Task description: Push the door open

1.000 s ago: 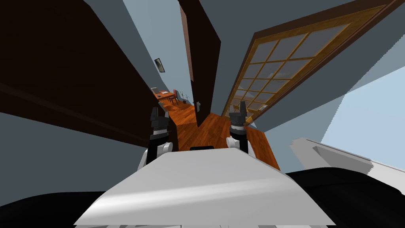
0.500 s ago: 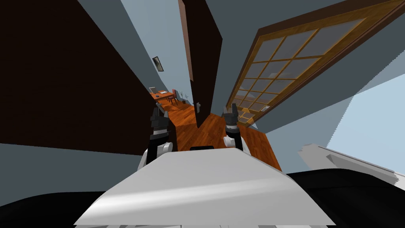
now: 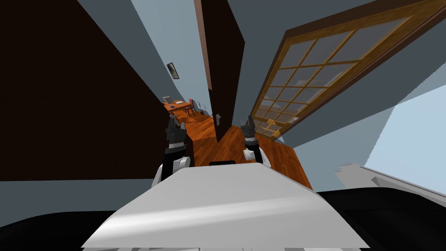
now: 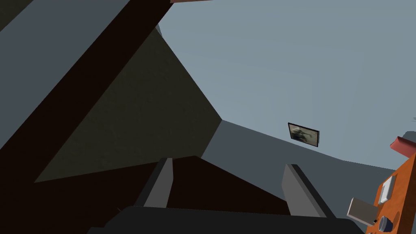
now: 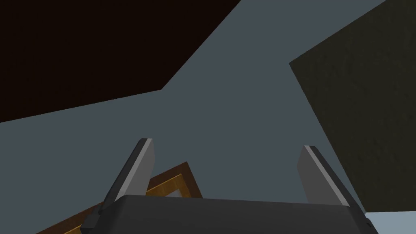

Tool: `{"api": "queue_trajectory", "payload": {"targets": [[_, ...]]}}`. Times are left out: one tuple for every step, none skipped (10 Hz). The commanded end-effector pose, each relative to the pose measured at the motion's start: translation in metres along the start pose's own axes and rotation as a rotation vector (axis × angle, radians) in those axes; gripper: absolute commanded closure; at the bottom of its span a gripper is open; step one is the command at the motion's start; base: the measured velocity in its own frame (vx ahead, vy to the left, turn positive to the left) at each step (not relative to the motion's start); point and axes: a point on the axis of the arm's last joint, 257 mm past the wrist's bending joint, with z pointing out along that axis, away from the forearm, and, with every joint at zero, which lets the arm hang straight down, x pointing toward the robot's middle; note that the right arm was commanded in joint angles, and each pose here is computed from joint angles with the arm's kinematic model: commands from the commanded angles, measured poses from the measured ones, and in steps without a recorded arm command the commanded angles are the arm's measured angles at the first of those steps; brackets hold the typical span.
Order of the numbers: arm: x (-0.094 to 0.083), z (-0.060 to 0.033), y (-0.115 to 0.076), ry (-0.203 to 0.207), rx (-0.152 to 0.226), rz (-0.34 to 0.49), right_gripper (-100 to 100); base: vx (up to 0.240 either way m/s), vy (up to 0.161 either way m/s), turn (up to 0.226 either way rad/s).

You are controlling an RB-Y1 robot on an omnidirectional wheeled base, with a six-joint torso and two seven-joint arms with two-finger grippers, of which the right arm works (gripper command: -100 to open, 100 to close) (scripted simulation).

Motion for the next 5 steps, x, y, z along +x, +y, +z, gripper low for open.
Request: {"api": "queue_trajectory", "payload": {"targets": [[0.012, -0.0014, -0.010, 0.032, 0.011, 0.037, -100, 0.097, 0.010, -0.012], [0.019, -0.0020, -0.016, 0.052, 0.019, 0.058, -100, 0.089, 0.004, -0.014], [0.026, -0.0028, -0.022, 0.072, 0.026, 0.079, -100, 0.097, 0.010, -0.018], [0.026, -0.0028, -0.022, 0.072, 0.026, 0.079, -100, 0.062, 0.000, -0.005], [0.033, -0.0039, -0.029, 0.094, 0.035, 0.100, -100, 0.047, -0.005, -0.009]]}}
